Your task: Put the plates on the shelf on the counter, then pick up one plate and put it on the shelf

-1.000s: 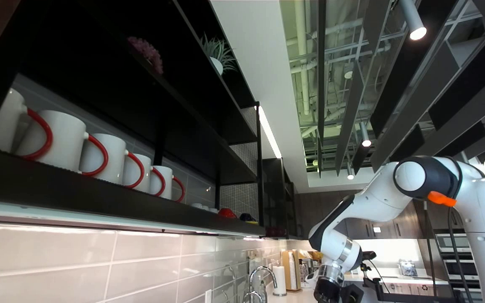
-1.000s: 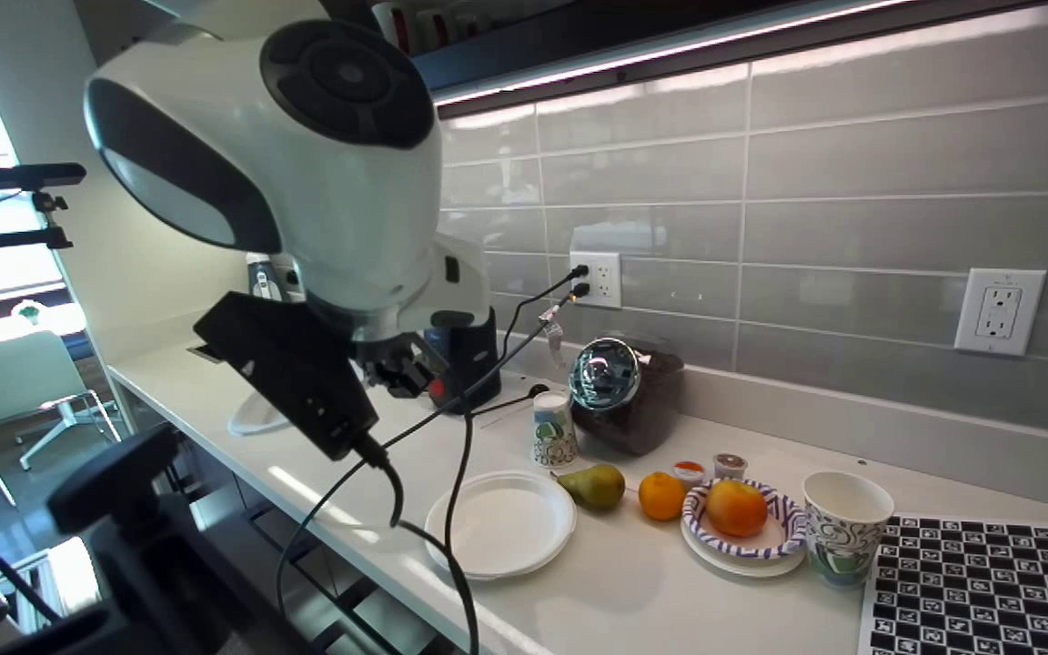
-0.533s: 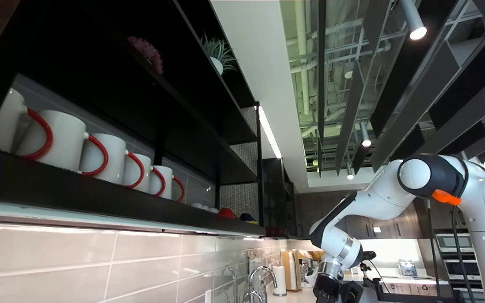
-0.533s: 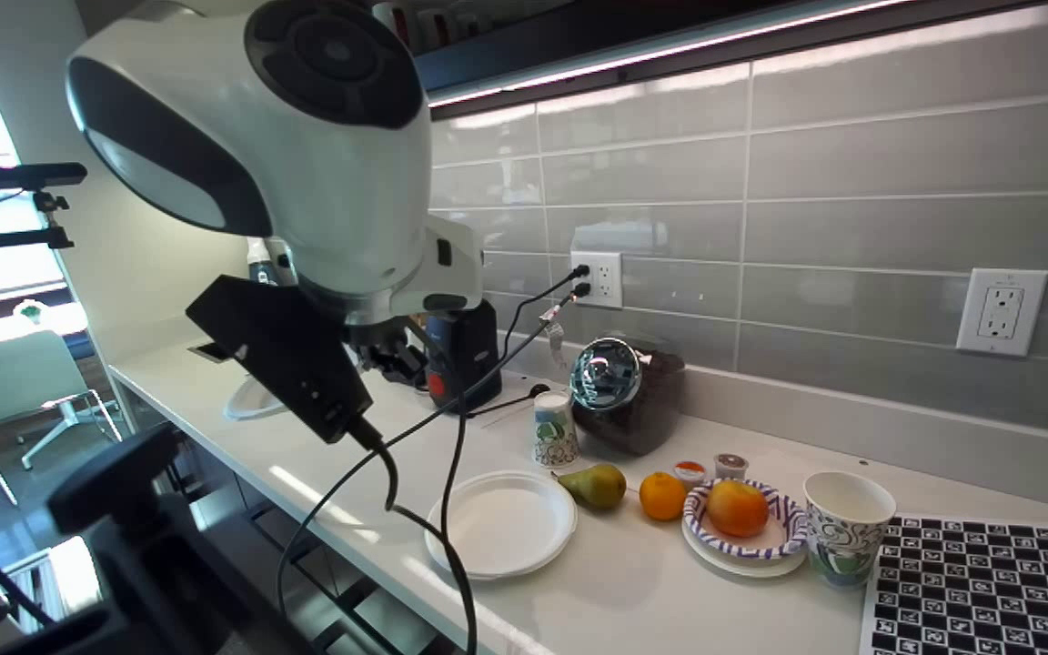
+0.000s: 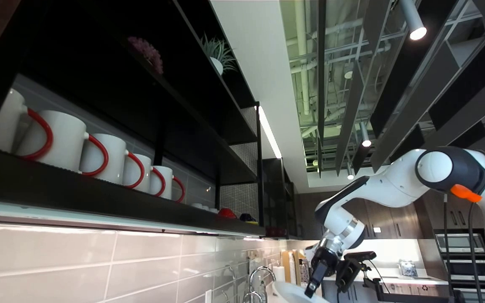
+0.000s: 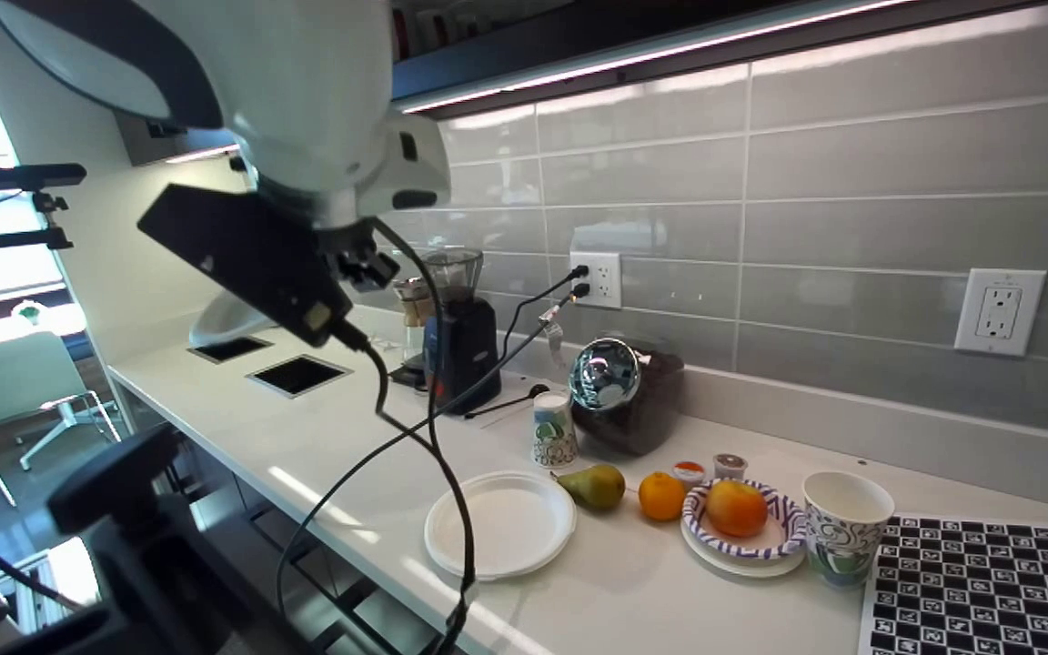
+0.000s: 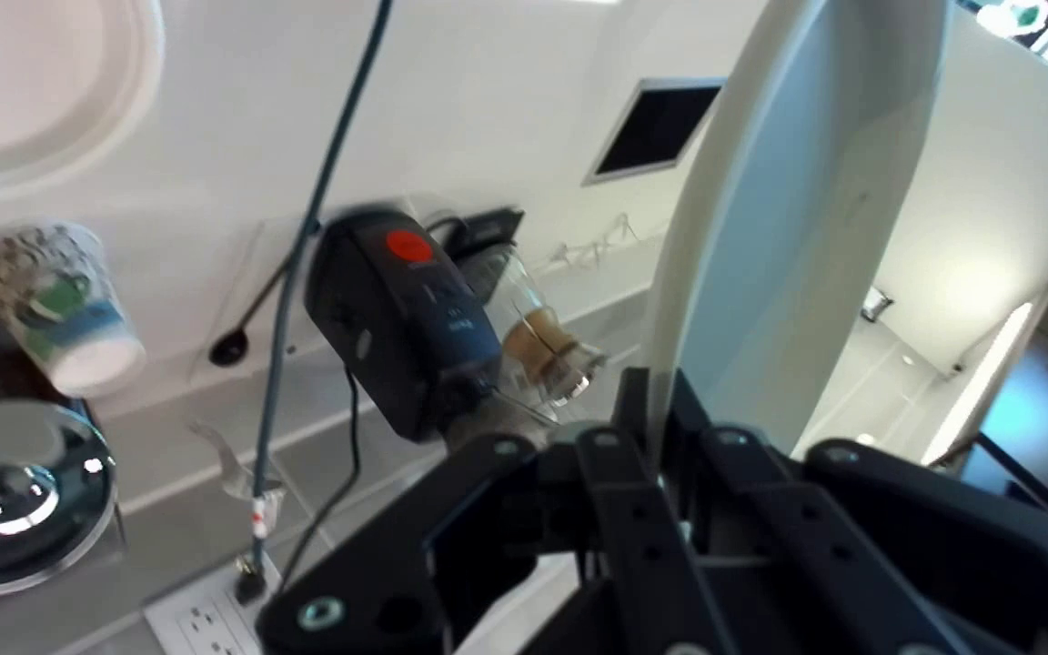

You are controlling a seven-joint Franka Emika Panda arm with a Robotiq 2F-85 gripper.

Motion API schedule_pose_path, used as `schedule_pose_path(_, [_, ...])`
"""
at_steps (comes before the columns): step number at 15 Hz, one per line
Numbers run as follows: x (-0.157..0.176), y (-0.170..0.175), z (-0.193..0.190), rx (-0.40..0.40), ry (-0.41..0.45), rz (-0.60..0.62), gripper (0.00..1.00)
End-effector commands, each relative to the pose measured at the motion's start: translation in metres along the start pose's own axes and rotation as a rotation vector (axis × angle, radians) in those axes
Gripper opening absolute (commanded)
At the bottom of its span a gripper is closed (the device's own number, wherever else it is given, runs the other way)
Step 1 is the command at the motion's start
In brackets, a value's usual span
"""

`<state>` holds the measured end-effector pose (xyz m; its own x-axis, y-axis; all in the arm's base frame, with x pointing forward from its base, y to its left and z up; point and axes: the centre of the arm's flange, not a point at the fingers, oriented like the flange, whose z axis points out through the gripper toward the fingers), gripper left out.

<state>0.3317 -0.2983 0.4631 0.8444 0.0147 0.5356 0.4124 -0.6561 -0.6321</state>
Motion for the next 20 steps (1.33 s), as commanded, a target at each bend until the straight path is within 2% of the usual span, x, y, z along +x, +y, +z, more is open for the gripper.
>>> schedule_pose_path(1, [0.039,-0.061,-0.04,0.007,0.19,-0.077,0.01])
schedule_pose_path(5, [0.085,-0.103,-0.078,-0.025,0.418,-0.03,0.01])
schedule_pose_path(7, [0.103,-0.114,-0.091,-0.037,0.486,0.02,0.01])
schedule_pose_path(10, [0.134,-0.122,-0.102,0.002,0.504,0.151,0.01])
schedule_pose_path(11, [0.109,-0.118,-0.096,-0.017,0.476,0.082,0.06])
schedule_pose_path(14, [0.122,-0.123,-0.096,-0.004,0.478,0.127,0.06])
schedule_pose_path(15, [0.122,-0.122,-0.096,-0.002,0.478,0.131,0.01])
schedule_pose_path(16, [0.114,-0.124,-0.096,0.018,0.41,0.169,0.01])
schedule_pose_path(17, [0.115,-0.126,-0.095,0.036,0.416,0.182,0.01])
schedule_pose_path(20, [0.15,-0.136,-0.105,0.085,0.562,0.31,0.01])
